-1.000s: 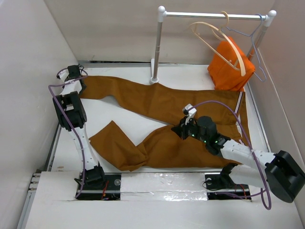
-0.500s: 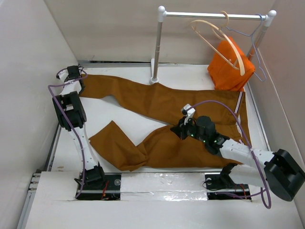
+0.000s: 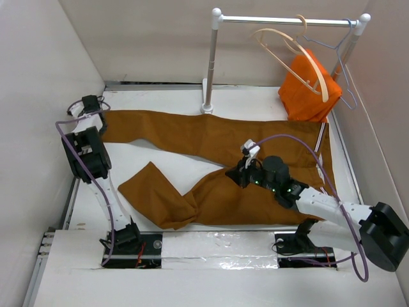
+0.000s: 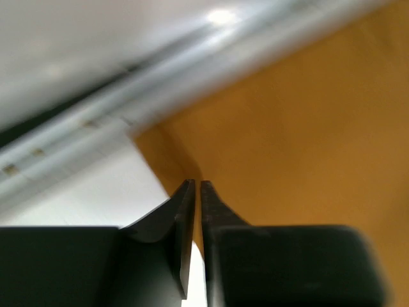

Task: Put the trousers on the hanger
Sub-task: Flatten out the trousers at the center of the board.

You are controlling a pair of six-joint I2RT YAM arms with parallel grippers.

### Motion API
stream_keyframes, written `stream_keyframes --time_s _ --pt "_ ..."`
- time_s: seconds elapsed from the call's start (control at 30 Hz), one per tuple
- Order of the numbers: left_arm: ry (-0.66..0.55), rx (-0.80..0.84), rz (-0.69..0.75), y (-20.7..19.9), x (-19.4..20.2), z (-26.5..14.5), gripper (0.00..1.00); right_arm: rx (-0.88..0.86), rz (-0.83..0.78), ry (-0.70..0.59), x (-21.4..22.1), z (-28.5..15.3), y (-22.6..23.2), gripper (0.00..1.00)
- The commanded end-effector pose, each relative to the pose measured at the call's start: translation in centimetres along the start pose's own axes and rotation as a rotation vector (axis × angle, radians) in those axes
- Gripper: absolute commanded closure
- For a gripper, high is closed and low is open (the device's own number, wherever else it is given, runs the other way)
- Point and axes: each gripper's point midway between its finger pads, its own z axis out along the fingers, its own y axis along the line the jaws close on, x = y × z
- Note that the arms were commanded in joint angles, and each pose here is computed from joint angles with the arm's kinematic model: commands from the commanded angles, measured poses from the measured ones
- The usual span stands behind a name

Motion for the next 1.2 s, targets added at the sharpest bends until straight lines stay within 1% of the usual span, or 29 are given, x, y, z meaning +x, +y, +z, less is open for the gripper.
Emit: stream_keyframes --time_s 0.0,0.03,0.07,0.1,0.13,0.17,0.2,0.23,0.27,0.33,0.37,0.43,0.5,0.53,0.6,0.63,0.7,0.73,0.83,0.97,1.03,1.17 --pt "-0.068 0.136 0.092 -4.8 -0.8 -7.7 0.92 -0.093 -0.061 -0.052 -2.7 0.7 2.9 0.89" --pt "-0.094 0.191 0.109 -6.3 -1.0 -10.5 0.86 -0.09 -0.068 -0.054 -2.8 0.6 2.8 0.9" --pt "-0.091 0.213 0.136 -6.6 -0.4 -11.5 0.8 -0.097 -0.073 -0.059 -2.9 0.5 3.2 0.92" --pt "-0.092 0.238 0.15 -7.0 0.0 -12.7 0.67 -0.095 -0.076 -0.07 -3.2 0.2 3.2 0.93" --pt "-0.084 0.262 0.157 -7.2 0.6 -13.6 0.66 -0.095 -0.076 -0.072 -3.2 0.1 3.2 0.93" --pt "-0.071 0.295 0.167 -6.8 2.0 -15.2 0.63 -0.098 -0.077 -0.071 -3.2 -0.1 3.3 0.93" --pt "-0.074 0.335 0.16 -7.0 2.6 -16.2 0.6 -0.102 -0.078 -0.078 -3.4 -0.3 3.4 0.94" --pt "-0.084 0.388 0.156 -6.9 2.8 -18.4 0.6 -0.114 -0.078 -0.075 -3.3 -0.4 3.8 0.98" --pt "-0.046 0.396 0.209 -6.4 6.0 -18.7 0.6 -0.115 -0.079 -0.078 -3.3 -0.5 3.8 0.99" --pt "-0.061 0.43 0.253 -5.9 7.9 -21.0 0.6 -0.118 -0.078 -0.091 -3.6 -0.8 4.0 1.0" --pt "-0.031 0.432 0.328 -5.4 11.4 -21.4 0.6 -0.116 -0.079 -0.096 -3.8 -1.0 4.0 1.0" --pt "-0.03 0.397 0.381 -4.2 13.4 -21.7 0.6 -0.111 -0.078 -0.099 -3.8 -1.2 3.9 1.0" --pt "-0.002 0.356 0.442 -2.7 15.6 -21.7 0.6 -0.115 -0.08 -0.109 -4.1 -1.4 4.1 1.0" --pt "-0.016 0.327 0.436 -2.2 15.4 -21.4 0.6 -0.116 -0.079 -0.107 -4.0 -1.5 4.1 1.0" --pt "-0.009 0.308 0.45 -1.6 16.2 -20.9 0.6 -0.118 -0.08 -0.116 -4.2 -1.7 4.2 1.0" --pt "0.003 0.301 0.454 -1.5 16.5 -20.7 0.59 -0.118 -0.08 -0.12 -4.4 -1.8 4.2 0.98" --pt "0.038 0.267 0.472 -1.3 17.5 -19.7 0.6 -0.111 -0.08 -0.126 -4.4 -2.0 4.1 0.93" --pt "0.064 0.251 0.49 -1.1 18.4 -19.1 0.6 -0.106 -0.08 -0.126 -4.4 -2.1 4.0 0.88" --pt "0.094 0.225 0.512 -0.7 19.6 -18.0 0.59 -0.092 -0.077 -0.138 -4.6 -2.3 3.8 0.8" --pt "0.138 0.211 0.58 -0.5 22.1 -17.6 0.59 -0.085 -0.074 -0.135 -4.5 -2.3 3.7 0.78" --pt "0.162 0.202 0.592 -0.2 23.1 -17.4 0.59 -0.086 -0.076 -0.132 -4.4 -2.2 3.7 0.77" --pt "0.166 0.179 0.598 0.5 23.3 -17.2 0.6 -0.084 -0.074 -0.131 -4.5 -2.1 3.7 0.77"
